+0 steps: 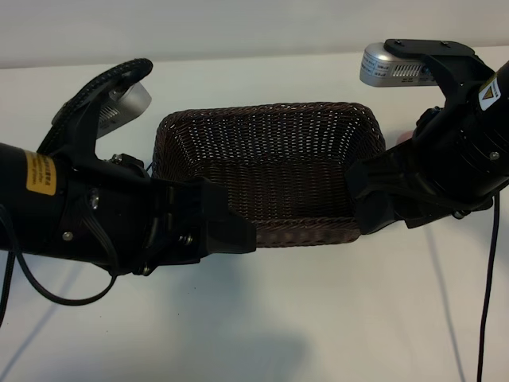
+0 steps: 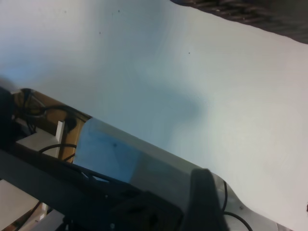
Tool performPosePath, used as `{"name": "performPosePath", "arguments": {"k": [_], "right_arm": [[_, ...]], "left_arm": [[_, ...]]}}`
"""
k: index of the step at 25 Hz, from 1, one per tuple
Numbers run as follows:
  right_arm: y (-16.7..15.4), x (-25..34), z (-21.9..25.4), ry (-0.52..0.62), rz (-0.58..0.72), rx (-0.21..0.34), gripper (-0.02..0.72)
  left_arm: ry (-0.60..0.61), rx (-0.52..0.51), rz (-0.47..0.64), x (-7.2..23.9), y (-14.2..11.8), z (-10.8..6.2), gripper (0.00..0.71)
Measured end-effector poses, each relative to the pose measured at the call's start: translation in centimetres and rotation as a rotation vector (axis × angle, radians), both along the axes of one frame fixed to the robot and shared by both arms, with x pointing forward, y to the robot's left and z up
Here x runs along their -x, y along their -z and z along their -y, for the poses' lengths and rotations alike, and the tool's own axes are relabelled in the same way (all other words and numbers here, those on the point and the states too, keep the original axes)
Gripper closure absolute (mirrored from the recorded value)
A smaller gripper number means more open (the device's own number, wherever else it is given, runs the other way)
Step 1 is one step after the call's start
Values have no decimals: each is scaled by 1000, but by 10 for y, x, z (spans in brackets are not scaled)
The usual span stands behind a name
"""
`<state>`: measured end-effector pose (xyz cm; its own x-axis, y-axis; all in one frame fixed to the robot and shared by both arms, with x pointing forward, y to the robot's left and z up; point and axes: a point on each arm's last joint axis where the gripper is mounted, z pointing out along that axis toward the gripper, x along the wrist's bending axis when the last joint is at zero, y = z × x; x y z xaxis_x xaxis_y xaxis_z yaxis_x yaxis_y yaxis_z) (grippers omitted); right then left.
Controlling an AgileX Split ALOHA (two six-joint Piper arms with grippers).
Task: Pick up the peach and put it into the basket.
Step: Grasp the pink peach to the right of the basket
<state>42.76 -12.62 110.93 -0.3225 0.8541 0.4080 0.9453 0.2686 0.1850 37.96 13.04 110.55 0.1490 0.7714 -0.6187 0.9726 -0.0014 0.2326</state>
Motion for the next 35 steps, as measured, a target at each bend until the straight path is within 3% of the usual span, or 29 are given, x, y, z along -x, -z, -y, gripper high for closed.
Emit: {"name": "performPosePath", "arguments": {"k": [35], "right_arm": [[0,0,0,0,0,0,207]], "left_arm": [[21,-9,3,9,-6,-7,126]]}}
